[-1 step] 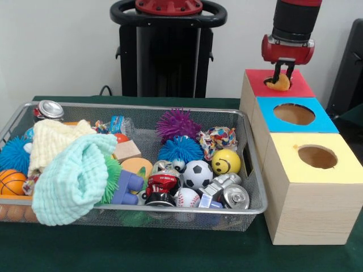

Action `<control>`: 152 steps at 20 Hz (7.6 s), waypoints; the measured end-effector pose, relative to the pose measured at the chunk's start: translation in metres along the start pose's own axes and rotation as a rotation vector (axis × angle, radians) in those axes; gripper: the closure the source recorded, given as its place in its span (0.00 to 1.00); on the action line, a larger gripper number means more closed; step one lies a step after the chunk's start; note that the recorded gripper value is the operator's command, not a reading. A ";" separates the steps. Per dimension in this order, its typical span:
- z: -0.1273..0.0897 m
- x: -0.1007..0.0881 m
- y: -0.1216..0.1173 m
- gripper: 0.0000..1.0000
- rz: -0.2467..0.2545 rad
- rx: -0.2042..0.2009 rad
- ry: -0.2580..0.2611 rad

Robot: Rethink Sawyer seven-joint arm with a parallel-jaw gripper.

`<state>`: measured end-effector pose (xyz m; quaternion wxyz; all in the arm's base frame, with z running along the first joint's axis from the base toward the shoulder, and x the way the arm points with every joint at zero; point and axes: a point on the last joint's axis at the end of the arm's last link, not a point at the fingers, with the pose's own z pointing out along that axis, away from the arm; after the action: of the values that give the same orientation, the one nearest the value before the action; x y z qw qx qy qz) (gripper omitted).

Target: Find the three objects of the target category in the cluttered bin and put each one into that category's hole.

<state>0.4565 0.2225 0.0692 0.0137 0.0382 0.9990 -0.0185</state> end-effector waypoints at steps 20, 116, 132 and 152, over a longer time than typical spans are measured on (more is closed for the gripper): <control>0.040 -0.003 -0.014 0.00 -0.009 -0.060 0.007; -0.062 -0.090 -0.095 0.00 0.123 -0.040 0.029; -0.033 -0.154 -0.151 0.00 0.133 -0.077 0.086; -0.023 -0.251 -0.209 0.00 -0.015 -0.114 0.167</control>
<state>0.6901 -0.0042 0.1069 -0.0677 0.0312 0.9964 0.0416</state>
